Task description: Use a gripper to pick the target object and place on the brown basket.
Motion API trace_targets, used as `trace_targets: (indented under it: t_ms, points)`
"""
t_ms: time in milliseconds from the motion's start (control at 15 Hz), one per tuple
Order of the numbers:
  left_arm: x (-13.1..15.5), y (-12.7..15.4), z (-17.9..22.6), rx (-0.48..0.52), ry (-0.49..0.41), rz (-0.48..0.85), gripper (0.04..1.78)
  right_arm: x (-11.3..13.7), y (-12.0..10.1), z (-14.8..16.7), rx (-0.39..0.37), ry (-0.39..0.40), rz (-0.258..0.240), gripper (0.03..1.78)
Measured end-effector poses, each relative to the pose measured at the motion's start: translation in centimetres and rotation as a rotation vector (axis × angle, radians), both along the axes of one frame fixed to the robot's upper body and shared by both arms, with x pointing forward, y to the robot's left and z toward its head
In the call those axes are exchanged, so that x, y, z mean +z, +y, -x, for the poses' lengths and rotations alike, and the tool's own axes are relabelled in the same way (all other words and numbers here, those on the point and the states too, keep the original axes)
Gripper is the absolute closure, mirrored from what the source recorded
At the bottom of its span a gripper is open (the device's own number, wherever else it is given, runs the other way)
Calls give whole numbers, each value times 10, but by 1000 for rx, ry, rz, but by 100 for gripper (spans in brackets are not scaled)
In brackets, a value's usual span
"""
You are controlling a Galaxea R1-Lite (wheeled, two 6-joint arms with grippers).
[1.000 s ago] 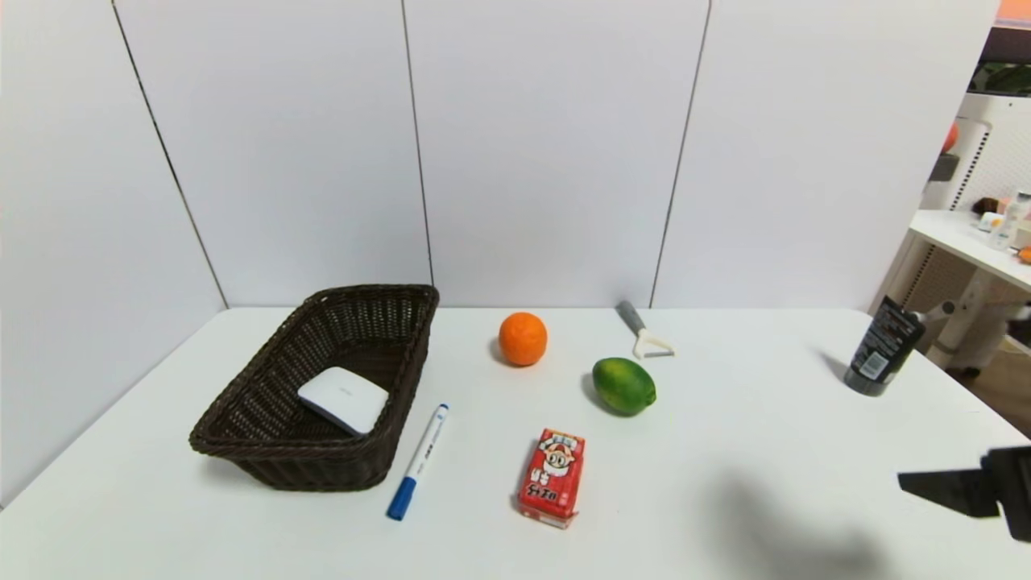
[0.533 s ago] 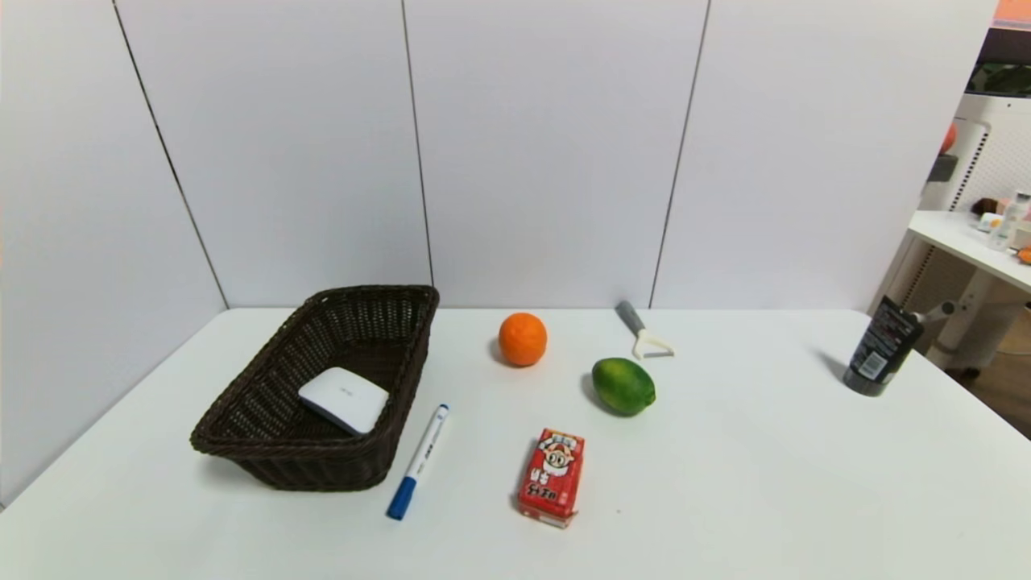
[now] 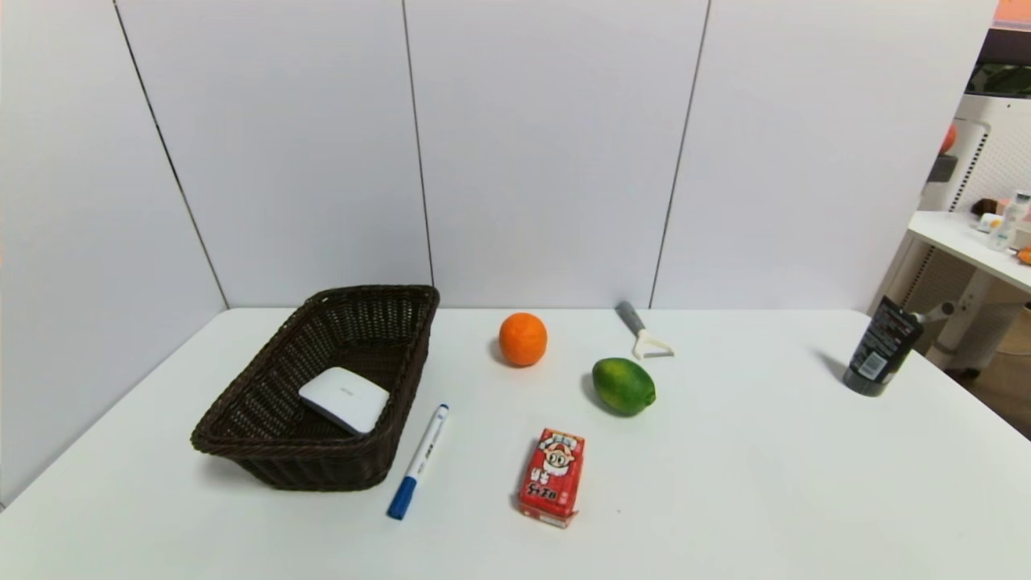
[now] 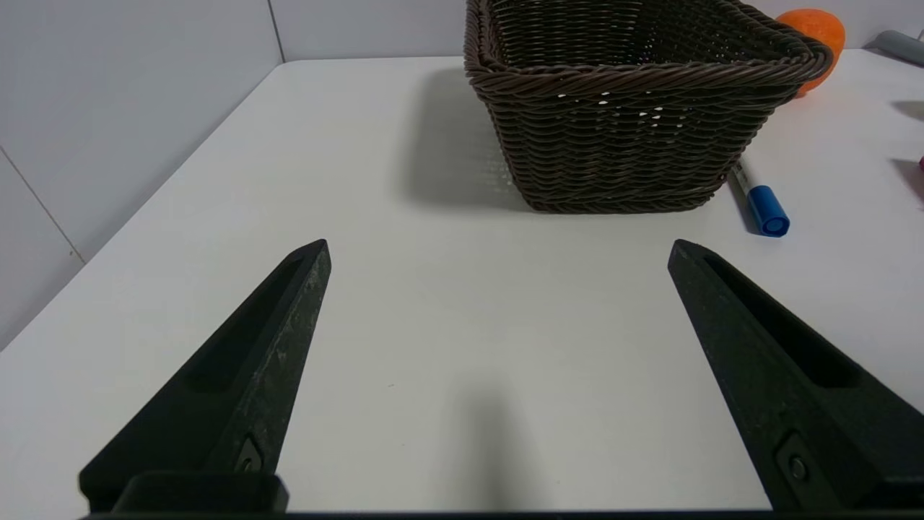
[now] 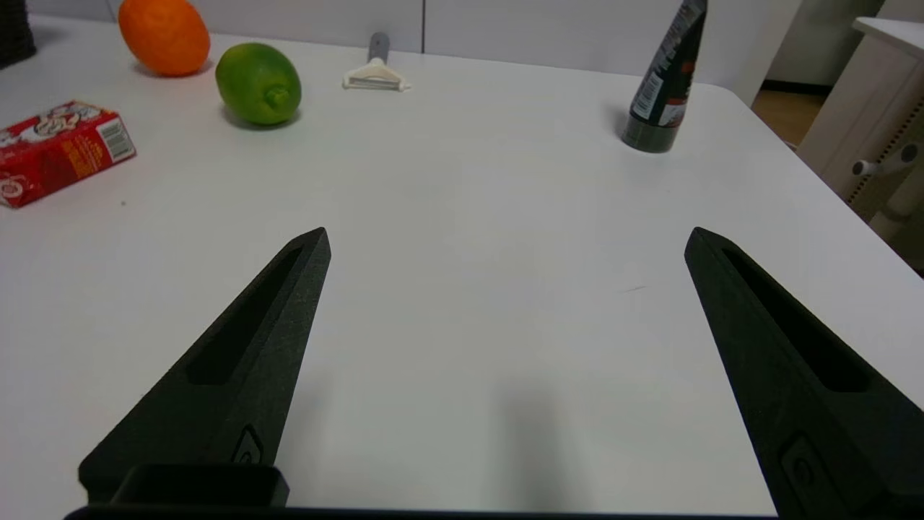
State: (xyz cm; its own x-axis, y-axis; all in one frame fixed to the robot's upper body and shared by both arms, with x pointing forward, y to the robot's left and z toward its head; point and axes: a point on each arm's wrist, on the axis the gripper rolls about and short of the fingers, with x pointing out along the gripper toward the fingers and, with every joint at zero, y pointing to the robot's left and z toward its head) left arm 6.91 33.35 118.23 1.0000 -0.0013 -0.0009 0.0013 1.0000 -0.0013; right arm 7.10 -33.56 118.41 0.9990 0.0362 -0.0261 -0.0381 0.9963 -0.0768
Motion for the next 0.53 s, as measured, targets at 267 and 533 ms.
trace_targets:
  t_ms: [267,533]
  points:
    - [0,0,0,0,0,0,13,-1,0,2,-11,-25,-38,12]
    - [0,0,0,0,0,1,13,-1,-1,2,-34,-28,-50,12]
